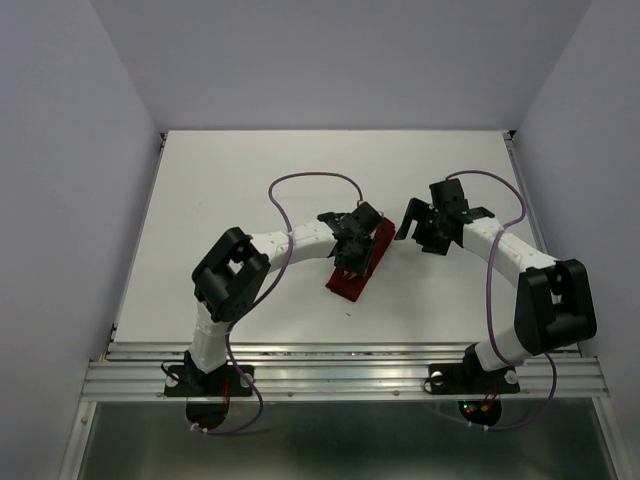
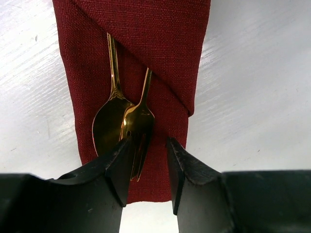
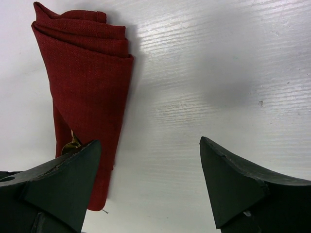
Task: Fold the napkin into a case and place the utensils inside
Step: Stuff the fork into the folded napkin.
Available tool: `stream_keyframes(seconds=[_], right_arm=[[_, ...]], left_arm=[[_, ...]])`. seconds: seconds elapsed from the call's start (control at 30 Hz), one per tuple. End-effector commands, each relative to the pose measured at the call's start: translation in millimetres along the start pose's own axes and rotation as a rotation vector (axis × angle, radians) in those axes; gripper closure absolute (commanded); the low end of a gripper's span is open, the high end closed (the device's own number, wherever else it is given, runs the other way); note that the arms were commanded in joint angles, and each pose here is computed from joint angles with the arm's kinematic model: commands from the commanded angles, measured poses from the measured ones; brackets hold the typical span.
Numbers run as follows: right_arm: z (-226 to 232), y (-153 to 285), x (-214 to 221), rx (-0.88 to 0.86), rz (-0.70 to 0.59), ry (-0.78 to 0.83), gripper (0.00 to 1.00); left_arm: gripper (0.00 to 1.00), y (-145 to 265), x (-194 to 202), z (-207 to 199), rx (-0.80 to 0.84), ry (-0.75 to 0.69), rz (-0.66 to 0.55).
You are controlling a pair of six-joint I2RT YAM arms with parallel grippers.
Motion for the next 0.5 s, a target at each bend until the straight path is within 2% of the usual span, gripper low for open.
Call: stream_keyframes(seconds=[0.0,0.47], right_arm=[[3.1,5.4,-1.7,-0.008,-0.028,0.018,0.12],[4.5,8.5,-3.1,-0.013,-0.034,0.019,0.12]], left_arm=[[0.56,4.9,2.6,-2.6,0.034,-0.003,0.01],[0.61,1.6,4.5,-12.8,0.158,-0.021,0.061]])
Point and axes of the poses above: each gripper's point midway between its finger pads, its own y axis back along the fingers, its own z axis along the line the jaws close on, x = y × z, the point moved 10 cm from there along y, back along the fingers, and after that the axes turned 3 degrees about y, right-handed, at the moved point
